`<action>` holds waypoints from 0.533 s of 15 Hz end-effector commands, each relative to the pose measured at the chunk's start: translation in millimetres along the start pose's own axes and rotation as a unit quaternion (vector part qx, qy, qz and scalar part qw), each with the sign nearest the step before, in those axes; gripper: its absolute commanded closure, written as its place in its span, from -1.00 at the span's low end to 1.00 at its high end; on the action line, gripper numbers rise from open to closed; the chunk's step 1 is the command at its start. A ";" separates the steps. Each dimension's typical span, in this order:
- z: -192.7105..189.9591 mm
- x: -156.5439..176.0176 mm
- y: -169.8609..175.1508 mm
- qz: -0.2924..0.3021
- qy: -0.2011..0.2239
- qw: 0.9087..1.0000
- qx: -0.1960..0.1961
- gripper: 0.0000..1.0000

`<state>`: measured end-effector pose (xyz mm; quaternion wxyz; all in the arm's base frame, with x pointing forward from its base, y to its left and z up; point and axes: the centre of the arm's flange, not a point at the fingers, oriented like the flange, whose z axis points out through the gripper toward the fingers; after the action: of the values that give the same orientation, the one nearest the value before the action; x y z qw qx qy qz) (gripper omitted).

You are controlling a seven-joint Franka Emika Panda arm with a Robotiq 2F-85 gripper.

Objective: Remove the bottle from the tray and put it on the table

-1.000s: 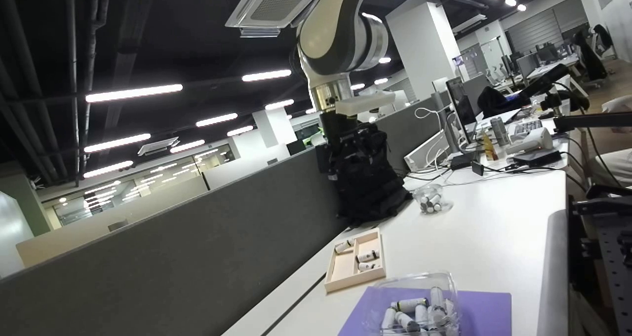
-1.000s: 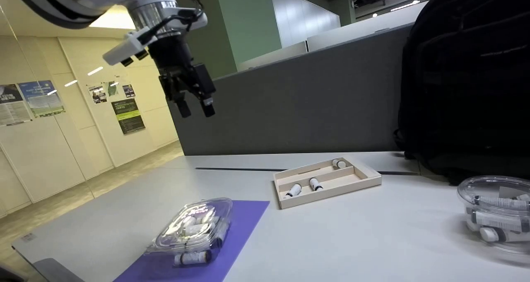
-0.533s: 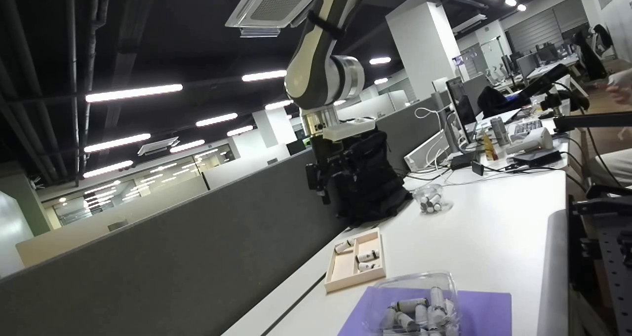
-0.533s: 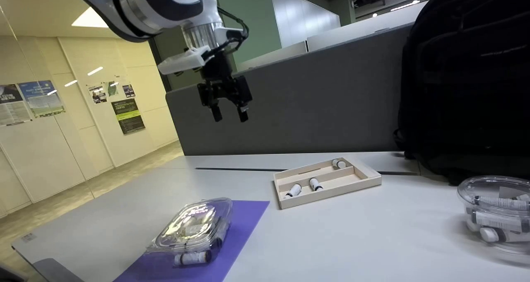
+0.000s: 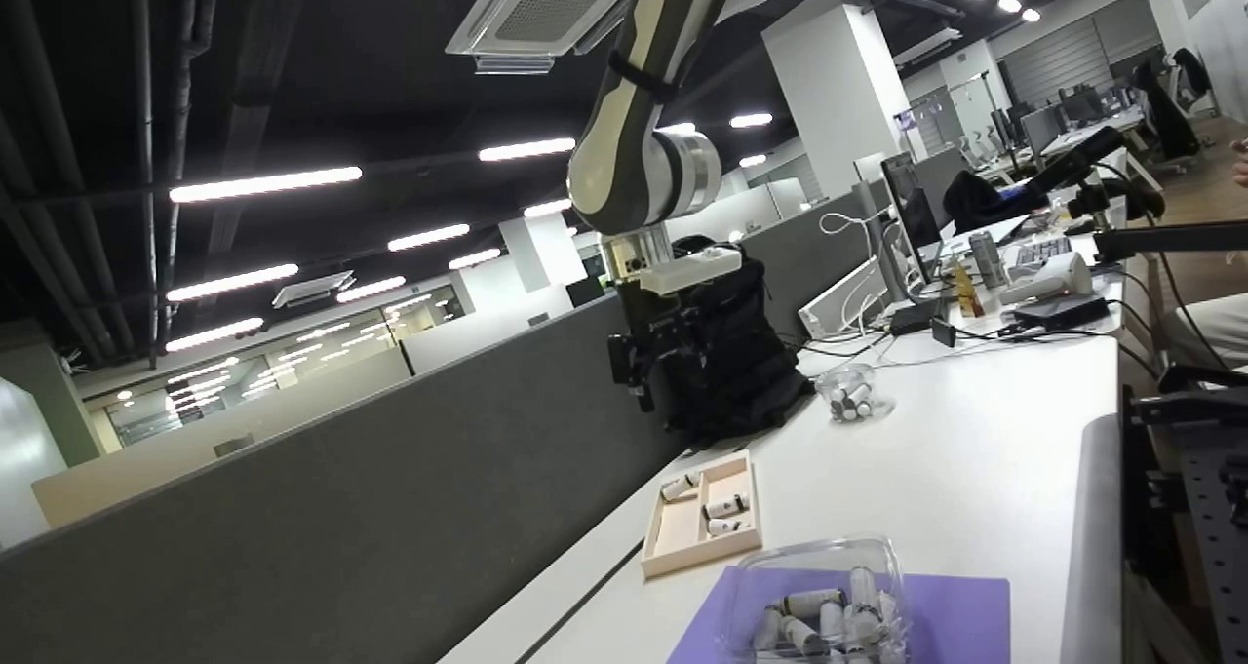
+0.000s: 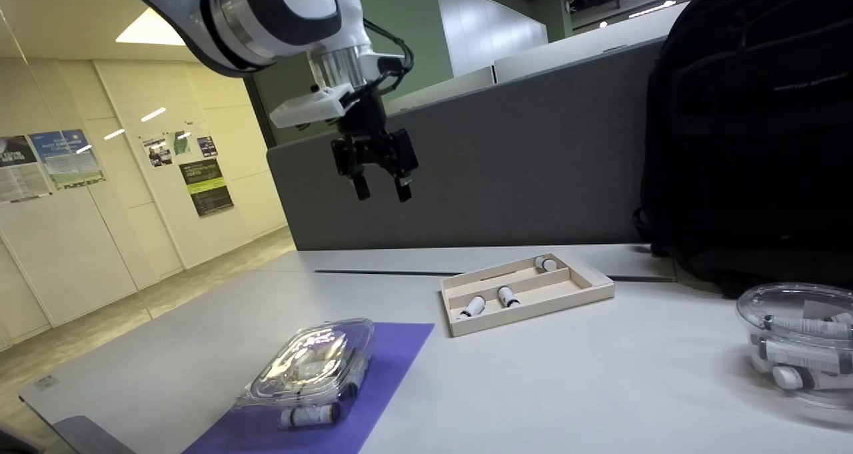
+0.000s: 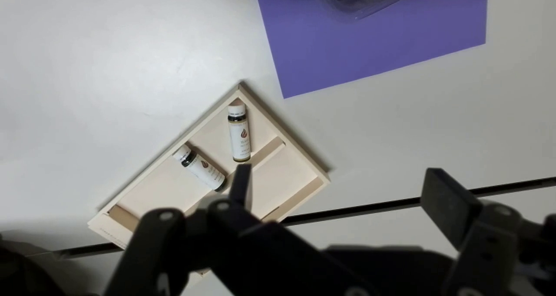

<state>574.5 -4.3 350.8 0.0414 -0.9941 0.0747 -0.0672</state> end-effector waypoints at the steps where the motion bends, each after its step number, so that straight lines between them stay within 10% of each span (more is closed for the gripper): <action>1: 32.1 33.8 19.5 0.021 0.014 1.000 0.004 -1.00; 8: 100.5 84.0 31.2 -0.013 -0.001 0.999 -0.031 -1.00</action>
<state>628.1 -35.7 274.7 0.0254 -0.9932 0.0838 -0.0768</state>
